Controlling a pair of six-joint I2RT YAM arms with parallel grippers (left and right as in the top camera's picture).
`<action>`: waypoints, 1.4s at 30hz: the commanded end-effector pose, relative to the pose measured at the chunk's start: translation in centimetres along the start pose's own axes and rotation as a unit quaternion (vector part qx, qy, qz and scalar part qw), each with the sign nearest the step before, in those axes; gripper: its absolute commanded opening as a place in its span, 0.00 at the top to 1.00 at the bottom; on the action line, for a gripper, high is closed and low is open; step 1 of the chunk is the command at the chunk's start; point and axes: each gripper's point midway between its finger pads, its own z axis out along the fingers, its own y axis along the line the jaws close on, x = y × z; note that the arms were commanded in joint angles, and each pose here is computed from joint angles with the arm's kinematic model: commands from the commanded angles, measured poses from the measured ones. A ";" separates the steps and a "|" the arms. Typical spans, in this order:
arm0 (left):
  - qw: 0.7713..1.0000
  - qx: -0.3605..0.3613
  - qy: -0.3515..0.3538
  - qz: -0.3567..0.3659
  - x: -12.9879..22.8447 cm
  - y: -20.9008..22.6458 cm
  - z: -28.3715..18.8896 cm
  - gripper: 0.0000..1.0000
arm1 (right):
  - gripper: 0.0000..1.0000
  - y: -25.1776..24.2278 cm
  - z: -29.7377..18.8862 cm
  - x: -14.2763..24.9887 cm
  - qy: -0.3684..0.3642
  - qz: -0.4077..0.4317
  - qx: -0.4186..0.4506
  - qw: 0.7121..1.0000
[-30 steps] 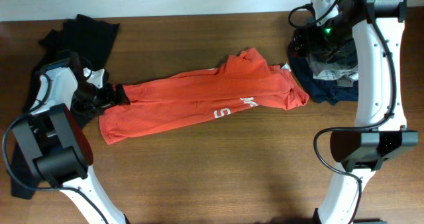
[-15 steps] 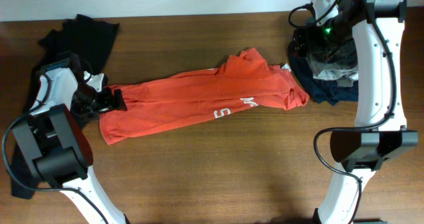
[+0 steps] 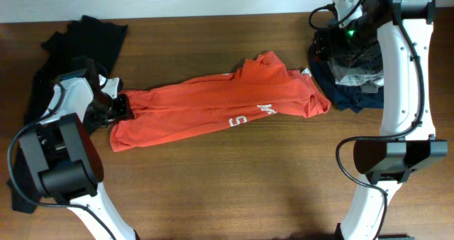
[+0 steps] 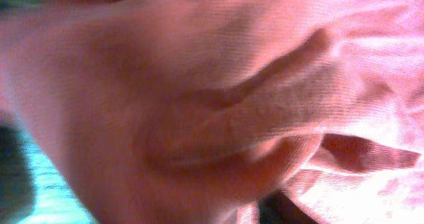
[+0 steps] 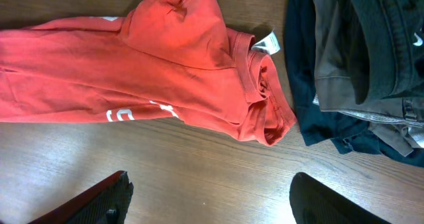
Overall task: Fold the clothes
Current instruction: 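Grasp the left end of the folded shirt with the left gripper, then fold the left end of the red shirt rightward over itself with the left gripper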
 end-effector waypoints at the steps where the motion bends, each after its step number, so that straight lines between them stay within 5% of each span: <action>1: 1.000 0.021 0.016 0.005 1.0 -1.4 0.9 0.82 | 0.19 0.0 0.4 0.2 0.008 -0.003 0.003 1.000; 4: 1.000 0.020 0.013 0.001 0.8 -1.3 0.7 0.97 | 0.19 0.0 0.4 0.2 0.008 -0.003 0.003 1.000; 16: 0.997 -0.034 -0.067 0.017 -3.5 1.4 -9.9 0.98 | 0.19 -0.3 2.2 0.9 0.034 0.002 0.000 0.999; 25: 0.995 -0.064 -0.079 0.024 -4.2 2.7 -12.1 0.99 | 0.19 -0.8 5.3 2.6 0.081 0.002 -0.007 0.997; 42: 0.976 -0.012 -0.111 0.187 -6.3 -12.4 -9.9 1.00 | 0.19 -0.9 5.4 2.1 0.071 0.000 -0.007 0.997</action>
